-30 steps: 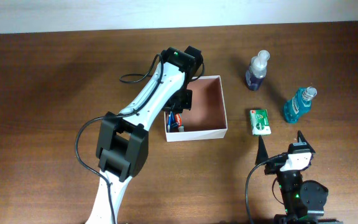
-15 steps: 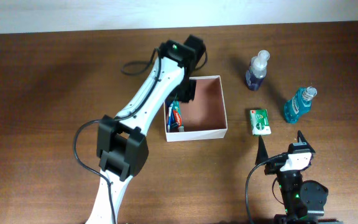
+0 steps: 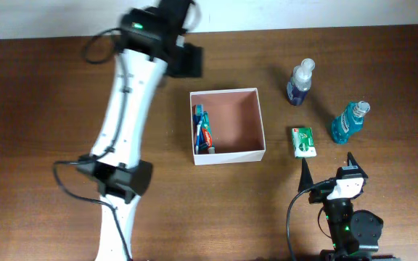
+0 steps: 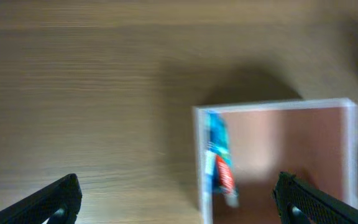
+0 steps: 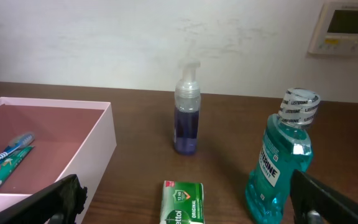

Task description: Pack container

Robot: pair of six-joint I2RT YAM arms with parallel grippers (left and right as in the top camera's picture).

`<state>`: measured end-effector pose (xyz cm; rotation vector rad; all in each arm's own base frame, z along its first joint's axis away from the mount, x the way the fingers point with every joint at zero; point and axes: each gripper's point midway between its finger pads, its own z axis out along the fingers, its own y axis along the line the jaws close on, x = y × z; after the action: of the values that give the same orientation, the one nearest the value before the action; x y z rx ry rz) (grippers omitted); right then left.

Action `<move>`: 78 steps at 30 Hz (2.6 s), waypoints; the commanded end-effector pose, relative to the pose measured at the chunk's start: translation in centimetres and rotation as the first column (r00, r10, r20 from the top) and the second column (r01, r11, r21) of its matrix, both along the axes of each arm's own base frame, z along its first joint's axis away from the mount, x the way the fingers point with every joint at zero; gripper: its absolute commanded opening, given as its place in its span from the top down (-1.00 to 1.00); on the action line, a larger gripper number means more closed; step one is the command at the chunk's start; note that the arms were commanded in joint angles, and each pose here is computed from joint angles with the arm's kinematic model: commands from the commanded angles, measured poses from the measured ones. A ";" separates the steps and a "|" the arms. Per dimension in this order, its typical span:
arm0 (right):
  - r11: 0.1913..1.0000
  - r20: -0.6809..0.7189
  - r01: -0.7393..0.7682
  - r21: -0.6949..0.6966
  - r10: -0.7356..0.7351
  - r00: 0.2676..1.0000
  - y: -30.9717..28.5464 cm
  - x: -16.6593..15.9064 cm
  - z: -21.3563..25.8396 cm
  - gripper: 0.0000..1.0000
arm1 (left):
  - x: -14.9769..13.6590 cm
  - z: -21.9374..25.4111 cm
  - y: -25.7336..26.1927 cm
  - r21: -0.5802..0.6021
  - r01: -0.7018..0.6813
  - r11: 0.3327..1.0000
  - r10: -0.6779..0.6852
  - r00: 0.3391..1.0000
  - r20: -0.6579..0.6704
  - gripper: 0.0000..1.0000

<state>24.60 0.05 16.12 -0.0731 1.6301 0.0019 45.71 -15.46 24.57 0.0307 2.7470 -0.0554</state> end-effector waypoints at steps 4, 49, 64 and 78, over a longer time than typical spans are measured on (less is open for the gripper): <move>1.000 -0.003 0.005 0.005 -0.005 1.000 -0.1 0.0 -0.2 -0.97 | 1.6 2.4 10.9 0.016 -0.195 0.981 0.194 0.979 0.057 -0.99; 0.996 -0.497 0.071 0.051 -0.036 0.867 -0.8 -1.3 10.8 -0.97 | -0.8 -4.1 24.3 -0.119 -0.461 0.880 0.428 0.875 -0.225 -0.99; 0.998 -0.955 0.069 -0.003 -0.023 0.297 -2.3 5.3 0.9 -0.97 | -0.8 -4.1 24.3 -0.119 -0.460 0.880 0.428 0.876 -0.225 -0.99; 0.998 -0.982 0.055 0.036 0.025 0.186 -1.4 9.2 -6.0 -0.97 | -0.8 -4.1 24.3 -0.119 -0.460 0.880 0.428 0.876 -0.224 -0.99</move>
<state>33.03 -1.96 10.31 0.0265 3.0194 0.0939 45.24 9.01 19.27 -0.7197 2.8739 -0.1606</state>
